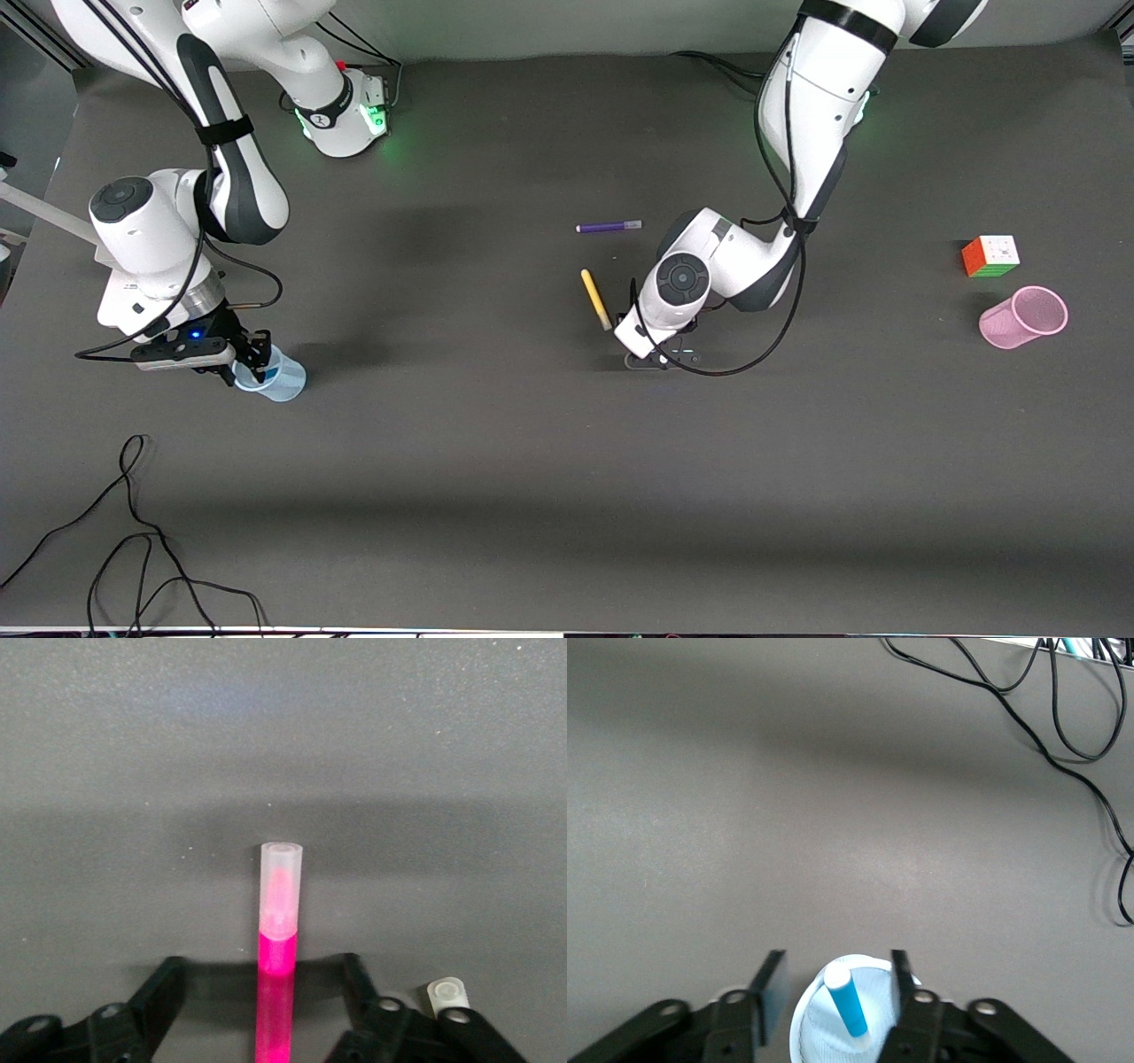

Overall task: Place pink and blue markers in matching cups
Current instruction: 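Drop the blue marker into the blue cup while the left gripper grasps the pink marker, then carry the pink marker to the pink cup while the right gripper withdraws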

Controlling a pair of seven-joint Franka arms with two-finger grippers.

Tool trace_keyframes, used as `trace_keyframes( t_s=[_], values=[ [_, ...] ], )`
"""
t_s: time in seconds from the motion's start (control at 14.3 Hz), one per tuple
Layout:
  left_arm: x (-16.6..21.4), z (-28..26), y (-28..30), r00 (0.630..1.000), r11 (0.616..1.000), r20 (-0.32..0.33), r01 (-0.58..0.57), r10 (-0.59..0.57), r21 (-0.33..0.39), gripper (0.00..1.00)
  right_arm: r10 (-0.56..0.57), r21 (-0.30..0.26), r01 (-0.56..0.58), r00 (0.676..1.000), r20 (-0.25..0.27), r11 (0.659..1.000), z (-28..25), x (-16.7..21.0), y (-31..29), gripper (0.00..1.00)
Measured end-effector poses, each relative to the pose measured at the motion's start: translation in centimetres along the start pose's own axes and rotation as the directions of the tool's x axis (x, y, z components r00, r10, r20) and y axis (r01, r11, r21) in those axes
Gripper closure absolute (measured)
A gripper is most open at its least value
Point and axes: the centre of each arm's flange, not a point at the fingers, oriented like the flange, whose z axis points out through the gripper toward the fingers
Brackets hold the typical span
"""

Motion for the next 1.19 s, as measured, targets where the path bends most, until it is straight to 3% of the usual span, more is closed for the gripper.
trace_keyframes(
  t_s=[0.21,0.28,0.35,0.49,0.7,0.98,1.19],
  values=[
    [0.0,-0.6,0.1,1.0,1.0,-0.008,-0.001,0.001,-0.004,0.6,0.0,0.009,0.0,1.0,0.018,1.0,-0.4,0.6,0.0,0.09],
    [0.1,-0.7,0.0,1.0,1.0,-0.009,0.0,0.0,-0.003,0.7,-0.001,0.025,-0.001,0.998,0.063,1.0,-1.0,1.3,0.0,0.01],
    [0.2,-0.9,-0.1,1.0,1.0,-0.01,0.001,-0.001,-0.002,0.82,-0.003,0.046,-0.003,0.993,0.121,0.999,-2.0,2.7,0.1,0.0],
    [0.3,-0.9,-0.2,1.0,1.0,-0.012,0.004,-0.004,-0.002,0.83,-0.002,0.077,-0.015,0.977,0.212,0.997,-5.6,6.3,0.4,0.0],
    [1.1,-3.4,-1.6,1.0,0.999,0.008,0.023,-0.023,0.028,0.83,0.037,0.087,-0.064,0.96,0.278,0.994,-10.9,10.4,0.9,0.0],
    [3.3,-15.9,-8.0,0.999,0.998,0.033,-0.016,0.014,0.061,0.83,0.049,0.099,-0.093,0.924,0.379,0.991,-17.7,13.0,1.2,0.0],
    [3.4,-24.5,-15.0,0.996,0.994,0.031,-0.087,0.085,0.062,0.83,0.052,0.11,-0.104,0.917,0.396,0.988,-24.9,14.4,2.3,0.0]
  ],
)
